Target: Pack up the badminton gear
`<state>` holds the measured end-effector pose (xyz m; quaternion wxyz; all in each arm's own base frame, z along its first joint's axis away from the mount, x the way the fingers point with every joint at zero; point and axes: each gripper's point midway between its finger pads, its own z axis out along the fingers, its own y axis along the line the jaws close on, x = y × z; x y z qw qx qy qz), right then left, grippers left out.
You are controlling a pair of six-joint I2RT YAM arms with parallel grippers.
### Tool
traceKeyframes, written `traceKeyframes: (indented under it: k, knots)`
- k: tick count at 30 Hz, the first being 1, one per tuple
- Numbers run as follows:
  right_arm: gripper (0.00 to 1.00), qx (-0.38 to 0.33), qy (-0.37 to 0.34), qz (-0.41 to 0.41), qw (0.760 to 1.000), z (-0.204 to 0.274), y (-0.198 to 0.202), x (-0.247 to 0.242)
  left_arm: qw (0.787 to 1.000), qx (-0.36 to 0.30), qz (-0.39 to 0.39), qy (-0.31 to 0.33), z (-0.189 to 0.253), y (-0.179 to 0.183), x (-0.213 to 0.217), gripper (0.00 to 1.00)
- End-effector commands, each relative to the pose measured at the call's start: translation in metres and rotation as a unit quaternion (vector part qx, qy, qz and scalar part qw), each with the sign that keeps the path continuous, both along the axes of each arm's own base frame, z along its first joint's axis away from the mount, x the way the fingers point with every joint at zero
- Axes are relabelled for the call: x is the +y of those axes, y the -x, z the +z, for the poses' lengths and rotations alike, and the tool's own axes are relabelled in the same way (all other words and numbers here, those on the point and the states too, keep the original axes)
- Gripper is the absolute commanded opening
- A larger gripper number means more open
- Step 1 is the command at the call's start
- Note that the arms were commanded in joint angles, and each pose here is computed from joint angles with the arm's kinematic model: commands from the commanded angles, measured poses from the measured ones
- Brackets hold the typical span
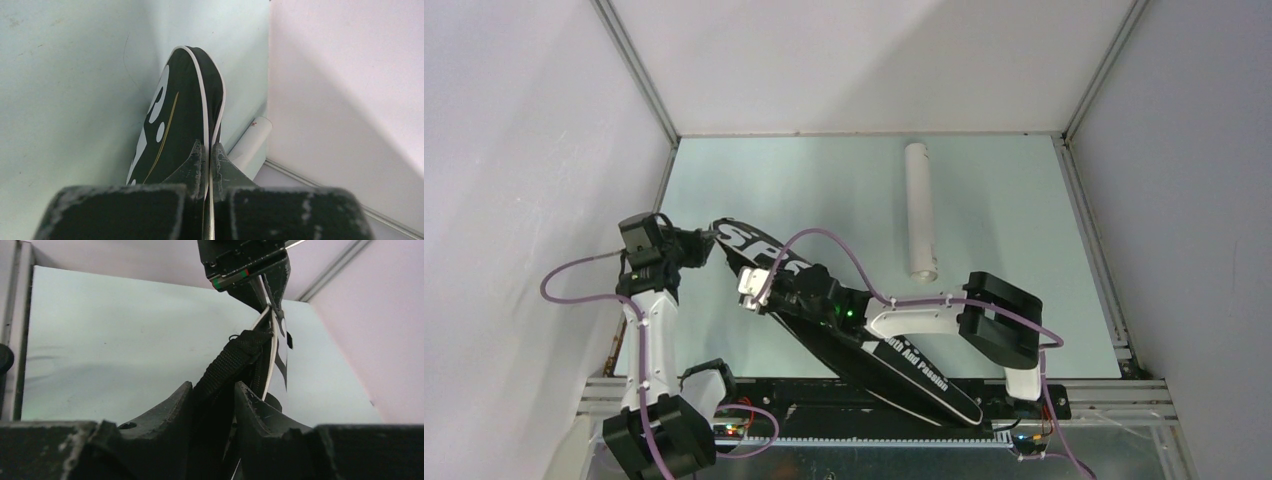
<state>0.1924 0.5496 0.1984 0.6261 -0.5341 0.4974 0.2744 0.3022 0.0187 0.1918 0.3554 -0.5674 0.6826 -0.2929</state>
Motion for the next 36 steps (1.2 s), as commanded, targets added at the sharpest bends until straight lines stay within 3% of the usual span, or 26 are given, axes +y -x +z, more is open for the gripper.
traceKeyframes:
  k: [1, 8, 13, 18, 22, 28, 33, 36]
  knots:
    - [0.38, -0.028, -0.046, -0.051, 0.997, 0.034, 0.001, -0.003, 0.999, -0.03, 0.035, 0.014, 0.037, -0.002, 0.007, 0.0]
    - [0.51, -0.012, -0.034, -0.098, 0.995, 0.031, 0.028, -0.016, 0.996, -0.03, 0.085, 0.027, 0.047, -0.003, 0.018, 0.0]
    - [0.46, 0.064, -0.021, -0.107, 0.992, 0.023, 0.051, -0.032, 0.99, -0.037, 0.116, 0.068, 0.053, -0.013, 0.024, 0.0]
    - [0.39, 0.125, -0.031, -0.055, 0.99, 0.017, 0.086, -0.025, 0.989, -0.041, 0.121, 0.081, 0.059, -0.015, 0.024, 0.0]
    - [0.39, 0.053, -0.034, -0.042, 0.997, 0.005, 0.097, -0.009, 0.988, -0.033, 0.121, 0.085, 0.057, -0.013, 0.023, 0.0]
    - [0.39, -0.021, -0.038, -0.036, 0.998, -0.012, 0.072, 0.005, 0.989, -0.021, 0.122, 0.086, 0.055, -0.007, 0.021, 0.0]
    - [0.41, -0.066, -0.031, -0.129, 0.989, -0.018, 0.02, 0.0, 0.989, -0.014, 0.125, 0.079, 0.055, -0.004, 0.022, 0.0]
    - [0.48, -0.067, -0.024, -0.177, 0.982, -0.019, 0.009, -0.013, 0.989, -0.003, 0.128, 0.075, 0.055, -0.003, 0.024, 0.0]
